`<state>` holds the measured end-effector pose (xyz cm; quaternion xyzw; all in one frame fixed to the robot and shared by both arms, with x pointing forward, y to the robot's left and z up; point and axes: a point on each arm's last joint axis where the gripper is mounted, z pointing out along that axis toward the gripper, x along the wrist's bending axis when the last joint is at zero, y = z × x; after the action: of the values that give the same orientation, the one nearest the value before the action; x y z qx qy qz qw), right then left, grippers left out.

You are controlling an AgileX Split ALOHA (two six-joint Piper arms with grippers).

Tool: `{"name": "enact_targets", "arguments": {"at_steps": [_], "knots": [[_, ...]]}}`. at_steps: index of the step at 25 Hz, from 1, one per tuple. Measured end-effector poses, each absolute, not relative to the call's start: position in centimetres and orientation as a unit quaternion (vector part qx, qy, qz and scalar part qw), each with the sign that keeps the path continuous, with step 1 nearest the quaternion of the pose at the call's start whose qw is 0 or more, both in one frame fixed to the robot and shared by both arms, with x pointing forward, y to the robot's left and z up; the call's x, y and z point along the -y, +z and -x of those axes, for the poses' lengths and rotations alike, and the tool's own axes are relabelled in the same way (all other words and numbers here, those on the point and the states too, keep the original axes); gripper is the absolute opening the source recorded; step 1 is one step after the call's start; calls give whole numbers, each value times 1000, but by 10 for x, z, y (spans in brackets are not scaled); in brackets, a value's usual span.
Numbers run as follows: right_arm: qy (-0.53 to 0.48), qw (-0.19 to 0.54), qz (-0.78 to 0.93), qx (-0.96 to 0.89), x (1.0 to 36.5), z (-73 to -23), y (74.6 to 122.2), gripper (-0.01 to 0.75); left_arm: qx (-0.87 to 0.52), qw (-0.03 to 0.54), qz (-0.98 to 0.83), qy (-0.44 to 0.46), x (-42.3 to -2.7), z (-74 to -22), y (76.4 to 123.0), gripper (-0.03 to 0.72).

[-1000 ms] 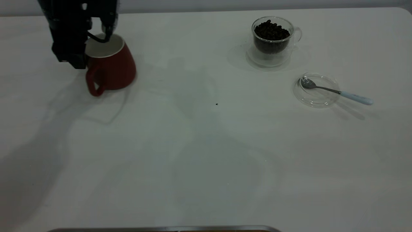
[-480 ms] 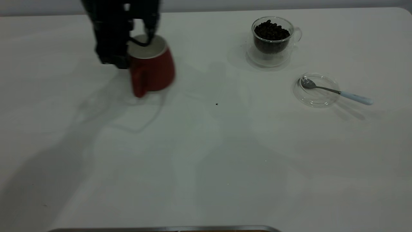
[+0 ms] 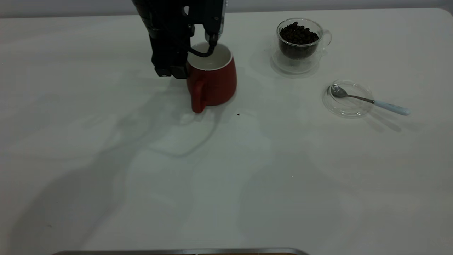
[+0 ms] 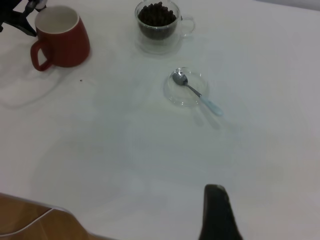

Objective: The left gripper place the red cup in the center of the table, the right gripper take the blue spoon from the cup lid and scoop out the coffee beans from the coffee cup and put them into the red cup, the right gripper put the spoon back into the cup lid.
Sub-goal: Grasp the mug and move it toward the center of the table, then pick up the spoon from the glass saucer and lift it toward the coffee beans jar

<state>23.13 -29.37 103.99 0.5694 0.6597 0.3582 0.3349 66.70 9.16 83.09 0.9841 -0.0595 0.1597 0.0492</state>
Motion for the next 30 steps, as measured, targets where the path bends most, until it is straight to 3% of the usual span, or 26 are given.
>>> {"name": "enact_targets", "arguments": {"at_steps": [6, 15, 22, 27, 30], "knots": [[358, 335, -569, -660, 294, -231, 1040, 533, 14, 60, -984, 164, -90, -666, 856, 577], [358, 335, -569, -660, 294, -231, 1040, 533, -154, 92, -961, 209, -113, -646, 999, 577], [358, 335, -569, -660, 294, -231, 1040, 533, -318, 84, -910, 254, -157, -586, 1118, 577], [358, 335, -569, -660, 294, -231, 1040, 533, -389, 79, -882, 254, -186, -534, 1172, 577], [358, 335, -569, -660, 294, -231, 1040, 533, -404, 113, -864, 278, -197, -512, 1197, 577]]}}
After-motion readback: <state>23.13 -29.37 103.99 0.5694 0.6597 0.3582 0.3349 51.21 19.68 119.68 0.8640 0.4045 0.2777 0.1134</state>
